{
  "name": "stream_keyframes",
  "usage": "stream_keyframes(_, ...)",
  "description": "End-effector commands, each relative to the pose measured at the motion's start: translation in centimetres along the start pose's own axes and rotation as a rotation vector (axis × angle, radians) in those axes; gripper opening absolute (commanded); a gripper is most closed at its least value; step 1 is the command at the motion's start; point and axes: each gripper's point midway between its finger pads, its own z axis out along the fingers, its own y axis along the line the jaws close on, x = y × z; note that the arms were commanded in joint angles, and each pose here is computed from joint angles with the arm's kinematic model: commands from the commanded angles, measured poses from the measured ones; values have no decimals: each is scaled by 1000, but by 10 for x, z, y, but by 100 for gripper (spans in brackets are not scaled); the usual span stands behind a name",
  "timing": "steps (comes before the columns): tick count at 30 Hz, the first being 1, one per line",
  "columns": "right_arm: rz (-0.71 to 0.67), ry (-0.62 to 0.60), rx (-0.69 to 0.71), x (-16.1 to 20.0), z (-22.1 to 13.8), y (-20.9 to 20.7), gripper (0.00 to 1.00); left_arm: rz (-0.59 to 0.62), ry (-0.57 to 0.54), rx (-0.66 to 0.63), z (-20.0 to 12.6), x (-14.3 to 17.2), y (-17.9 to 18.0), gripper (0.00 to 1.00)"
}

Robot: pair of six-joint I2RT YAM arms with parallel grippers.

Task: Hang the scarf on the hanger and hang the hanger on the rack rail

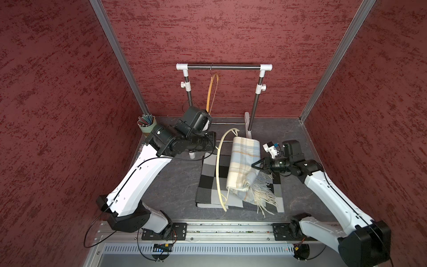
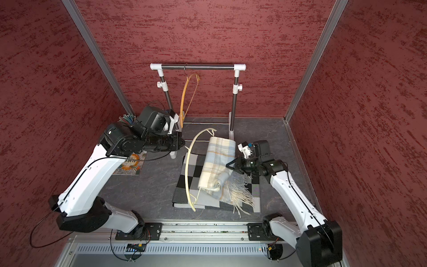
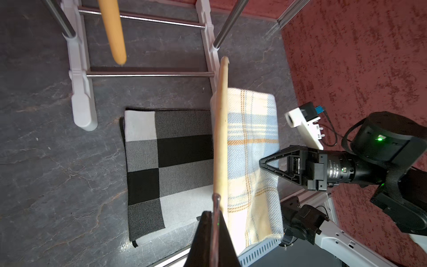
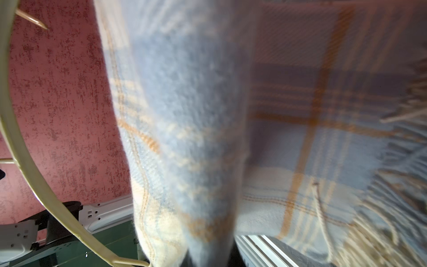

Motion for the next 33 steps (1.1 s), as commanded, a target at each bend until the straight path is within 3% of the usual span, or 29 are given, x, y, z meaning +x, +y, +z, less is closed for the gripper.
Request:
stream_keyframes(1, 37, 4, -26, 3, -3, 2, 0, 25, -34, -56, -24, -8, 12, 0)
stream_keyframes(16, 70, 38, -12, 28, 4, -33, 0, 24, -158, 72, -61, -43, -14, 0)
stream_keyframes(25, 34, -1, -23, 18, -14, -20, 0, 17, -201, 112, -70, -55, -15, 0)
stream_keyframes(33, 70, 8, 28, 10, -1, -47, 0, 29, -232, 148, -73, -61, -22, 0)
